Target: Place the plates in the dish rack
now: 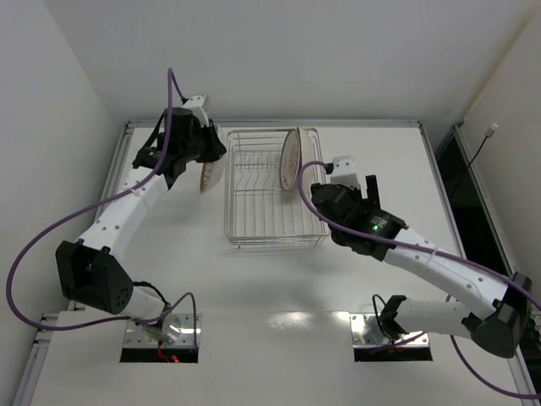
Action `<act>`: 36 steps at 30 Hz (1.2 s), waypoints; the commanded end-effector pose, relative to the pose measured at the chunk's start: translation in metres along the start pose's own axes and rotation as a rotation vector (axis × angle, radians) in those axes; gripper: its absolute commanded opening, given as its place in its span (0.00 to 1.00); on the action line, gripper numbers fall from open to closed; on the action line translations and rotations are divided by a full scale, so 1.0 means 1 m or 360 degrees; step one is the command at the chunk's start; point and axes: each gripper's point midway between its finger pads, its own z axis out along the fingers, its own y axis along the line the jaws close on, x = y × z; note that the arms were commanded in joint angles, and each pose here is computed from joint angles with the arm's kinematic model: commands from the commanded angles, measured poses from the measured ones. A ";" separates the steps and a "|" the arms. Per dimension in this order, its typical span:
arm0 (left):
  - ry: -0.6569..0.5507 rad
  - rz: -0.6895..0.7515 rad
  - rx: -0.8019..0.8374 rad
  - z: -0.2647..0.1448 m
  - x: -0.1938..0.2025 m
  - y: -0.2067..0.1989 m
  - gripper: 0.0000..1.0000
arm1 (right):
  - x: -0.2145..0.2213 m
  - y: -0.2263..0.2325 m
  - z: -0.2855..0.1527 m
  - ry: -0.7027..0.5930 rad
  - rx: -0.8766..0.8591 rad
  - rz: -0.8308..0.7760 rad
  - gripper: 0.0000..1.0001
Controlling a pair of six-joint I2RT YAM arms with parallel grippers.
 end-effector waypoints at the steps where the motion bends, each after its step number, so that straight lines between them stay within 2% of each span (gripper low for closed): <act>1: -0.0541 0.0153 0.0499 -0.046 -0.098 -0.072 0.00 | 0.000 -0.002 -0.003 -0.0029 -0.0011 0.0080 1.00; 6: -0.0647 0.0118 0.0603 -0.057 -0.114 -0.085 0.00 | 0.011 -0.005 -0.002 -0.0015 -0.0024 0.0101 1.00; 11: -0.0753 0.0106 0.0826 -0.068 -0.127 -0.110 0.00 | 0.013 -0.003 -0.001 -0.0013 -0.0023 0.0114 1.00; 13: -0.0703 0.0027 0.0887 -0.054 -0.123 -0.114 0.00 | 0.015 -0.002 0.000 -0.0005 -0.0021 0.0102 1.00; 18: -0.0714 -0.0083 0.1052 -0.040 -0.123 -0.135 0.00 | 0.018 -0.002 0.001 0.0003 -0.0018 0.0090 1.00; 27: -0.0553 -0.0319 0.1037 0.026 -0.084 -0.156 0.00 | 0.017 -0.005 -0.002 -0.0005 -0.0021 0.0117 1.00; 36: -0.0508 -0.0371 0.1024 0.047 -0.061 -0.170 0.00 | 0.017 -0.007 -0.003 -0.0005 -0.0021 0.0117 1.00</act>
